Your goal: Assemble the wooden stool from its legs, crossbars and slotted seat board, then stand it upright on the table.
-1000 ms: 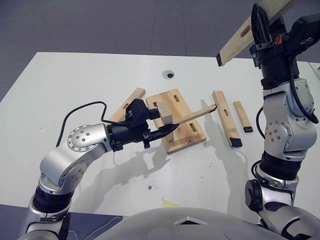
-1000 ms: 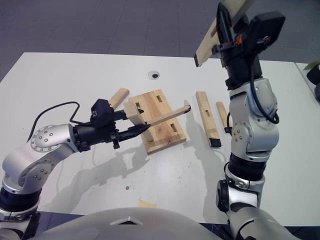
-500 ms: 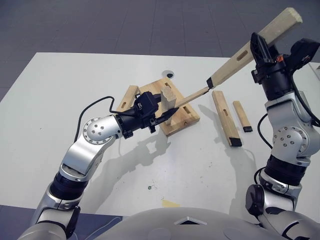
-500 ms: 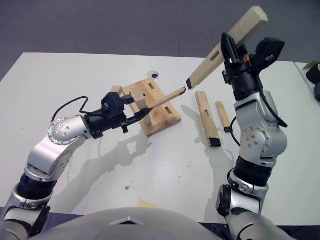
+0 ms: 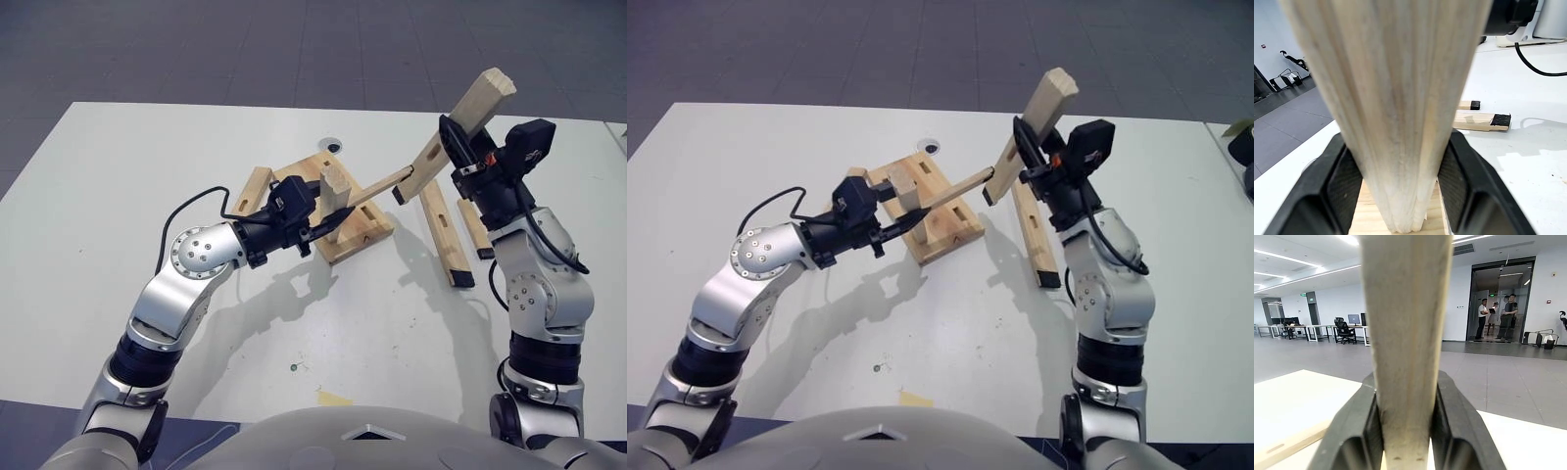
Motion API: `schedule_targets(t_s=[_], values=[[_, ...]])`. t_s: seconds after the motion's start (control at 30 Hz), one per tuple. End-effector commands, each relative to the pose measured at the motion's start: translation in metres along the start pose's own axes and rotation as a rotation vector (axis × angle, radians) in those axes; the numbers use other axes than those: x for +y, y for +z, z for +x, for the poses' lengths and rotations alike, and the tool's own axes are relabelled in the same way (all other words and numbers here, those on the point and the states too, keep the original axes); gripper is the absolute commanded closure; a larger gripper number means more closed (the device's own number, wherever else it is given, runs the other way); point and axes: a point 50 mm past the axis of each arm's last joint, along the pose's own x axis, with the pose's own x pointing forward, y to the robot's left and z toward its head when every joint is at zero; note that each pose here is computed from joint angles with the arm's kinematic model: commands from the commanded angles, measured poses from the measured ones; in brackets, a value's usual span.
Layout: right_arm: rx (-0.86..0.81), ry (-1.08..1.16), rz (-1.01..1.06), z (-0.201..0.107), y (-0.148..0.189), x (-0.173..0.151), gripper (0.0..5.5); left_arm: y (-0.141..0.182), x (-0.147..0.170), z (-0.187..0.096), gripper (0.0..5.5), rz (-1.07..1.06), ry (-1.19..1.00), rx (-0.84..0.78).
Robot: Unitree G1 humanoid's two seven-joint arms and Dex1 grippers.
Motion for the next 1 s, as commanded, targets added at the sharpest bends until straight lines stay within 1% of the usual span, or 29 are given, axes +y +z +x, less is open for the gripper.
schedule_targets(t_s=[0.03,0.2,0.47,0.6,0.77,0.9,1.0], values=[[-0.032,0.014,-0.045,0.001,-0.006,0.009,4.48,0.0,0.001,0.001,3.45,-0.005,-0.005,0.008],[-0.035,0.017,-0.062,-0.002,-0.016,0.013,4.48,0.0,0.002,-0.001,3.45,-0.006,0.005,0.013],[0.006,0.005,-0.049,-0.007,-0.029,0.012,4.48,-0.002,-0.002,-0.002,3.45,-0.009,0.018,0.019],[-0.019,0.003,-0.059,0.0,-0.03,0.017,4.48,-0.003,-0.002,-0.002,3.45,-0.007,0.019,0.029],[-0.067,-0.026,-0.074,0.004,-0.025,0.016,4.48,-0.004,-0.001,-0.002,3.45,-0.001,0.011,0.037],[-0.101,-0.035,-0.037,0.005,-0.02,0.015,4.48,-0.006,-0.002,-0.001,3.45,-0.002,0.006,0.041],[-0.056,0.039,0.046,0.002,-0.026,0.024,4.48,-0.007,-0.002,-0.001,3.45,0.001,0.007,0.045]])
